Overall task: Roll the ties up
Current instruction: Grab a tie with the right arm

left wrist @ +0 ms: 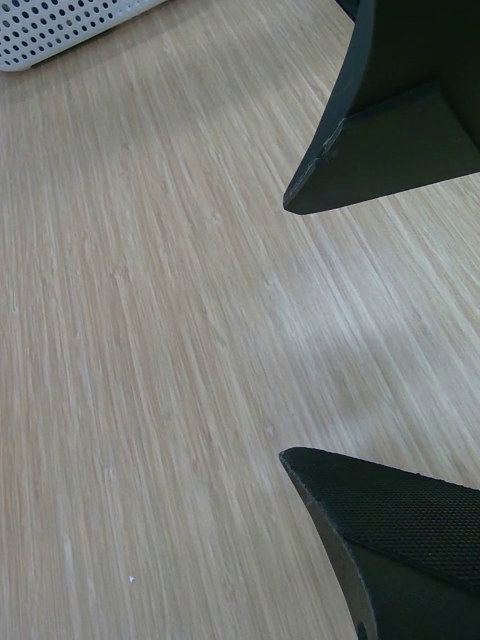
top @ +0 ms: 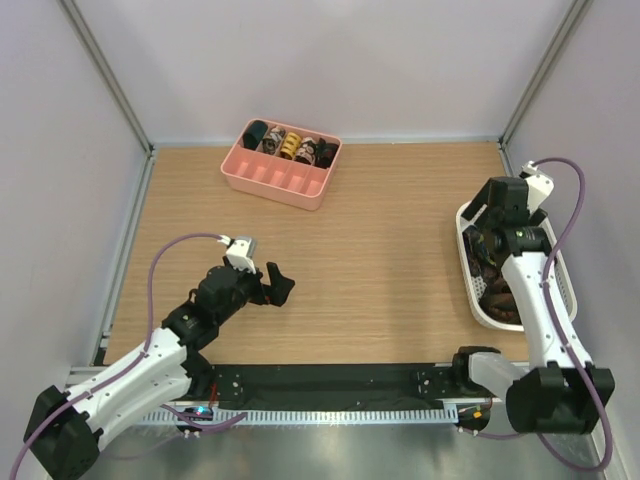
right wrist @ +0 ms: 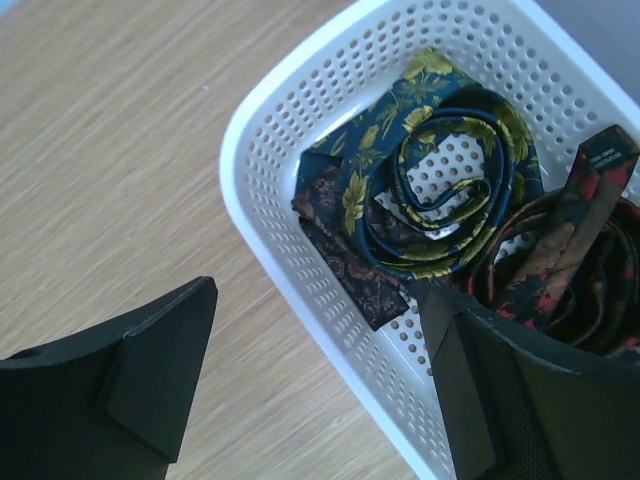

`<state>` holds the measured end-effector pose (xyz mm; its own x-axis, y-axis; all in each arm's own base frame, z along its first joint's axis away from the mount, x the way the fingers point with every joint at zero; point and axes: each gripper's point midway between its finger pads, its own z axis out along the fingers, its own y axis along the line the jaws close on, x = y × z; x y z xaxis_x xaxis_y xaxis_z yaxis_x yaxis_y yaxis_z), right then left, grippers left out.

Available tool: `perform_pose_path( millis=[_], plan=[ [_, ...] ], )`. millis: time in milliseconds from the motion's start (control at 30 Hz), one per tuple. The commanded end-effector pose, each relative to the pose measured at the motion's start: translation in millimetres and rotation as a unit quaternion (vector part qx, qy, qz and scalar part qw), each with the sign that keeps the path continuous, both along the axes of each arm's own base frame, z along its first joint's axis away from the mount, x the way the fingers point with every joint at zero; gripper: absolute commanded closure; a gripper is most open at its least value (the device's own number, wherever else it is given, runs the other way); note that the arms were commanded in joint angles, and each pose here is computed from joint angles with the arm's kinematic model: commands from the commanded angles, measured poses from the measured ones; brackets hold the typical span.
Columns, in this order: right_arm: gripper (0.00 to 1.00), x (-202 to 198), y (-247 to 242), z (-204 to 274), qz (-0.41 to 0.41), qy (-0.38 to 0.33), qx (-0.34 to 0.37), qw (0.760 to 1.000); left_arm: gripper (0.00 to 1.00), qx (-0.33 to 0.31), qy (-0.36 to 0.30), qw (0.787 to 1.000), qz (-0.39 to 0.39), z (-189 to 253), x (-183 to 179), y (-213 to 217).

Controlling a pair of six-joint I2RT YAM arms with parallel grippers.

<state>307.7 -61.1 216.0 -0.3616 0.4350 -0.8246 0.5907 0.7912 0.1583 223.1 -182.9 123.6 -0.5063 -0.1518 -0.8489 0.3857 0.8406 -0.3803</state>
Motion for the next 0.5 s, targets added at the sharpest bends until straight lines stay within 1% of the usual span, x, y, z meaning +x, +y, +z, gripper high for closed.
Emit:
perform_pose_path(
  millis=[0, 100, 167, 233, 300, 333, 400, 467],
  plan=[
    [0.09, 11.0, -16.4, -18.3, -0.008, 0.040, 0.020, 0.999, 0.00, -0.011, -0.014, 1.000, -0.003, 12.2, 3.9, -3.9],
    [0.06, 23.3, -28.0, -38.7, -0.016, 0.044, 0.049, 0.998, 0.00, -0.011, -0.013, 1.000, -0.003, 11.8, 4.0, -4.1],
    [0.06, 30.2, -33.8, -47.5, -0.029, 0.040, 0.064, 0.997, 0.00, -0.011, -0.011, 1.000, -0.004, 10.9, 4.0, -4.5],
    [0.06, 35.9, -40.5, -65.3, -0.042, 0.052, 0.081, 0.994, 0.00, -0.010, -0.011, 1.000, -0.003, 11.0, 4.8, -4.7],
    [0.06, 46.0, -42.4, -73.8, -0.044, 0.045, 0.097, 0.993, 0.00, -0.008, -0.010, 1.000, -0.003, 10.5, 5.8, -5.1],
    [0.06, 50.0, -45.5, -83.9, -0.049, 0.054, 0.103, 0.992, 0.00, -0.007, -0.008, 1.000, -0.003, 9.7, 5.7, -5.4],
    [0.08, 61.0, -49.0, -88.6, -0.055, 0.041, 0.112, 0.991, 0.00, -0.006, -0.007, 1.000, -0.003, 8.7, 6.1, -5.4],
    [0.11, 70.7, -52.1, -103.3, -0.062, 0.048, 0.124, 0.989, 0.00, -0.006, -0.007, 1.000, -0.003, 9.0, 6.2, -5.8]
  ],
)
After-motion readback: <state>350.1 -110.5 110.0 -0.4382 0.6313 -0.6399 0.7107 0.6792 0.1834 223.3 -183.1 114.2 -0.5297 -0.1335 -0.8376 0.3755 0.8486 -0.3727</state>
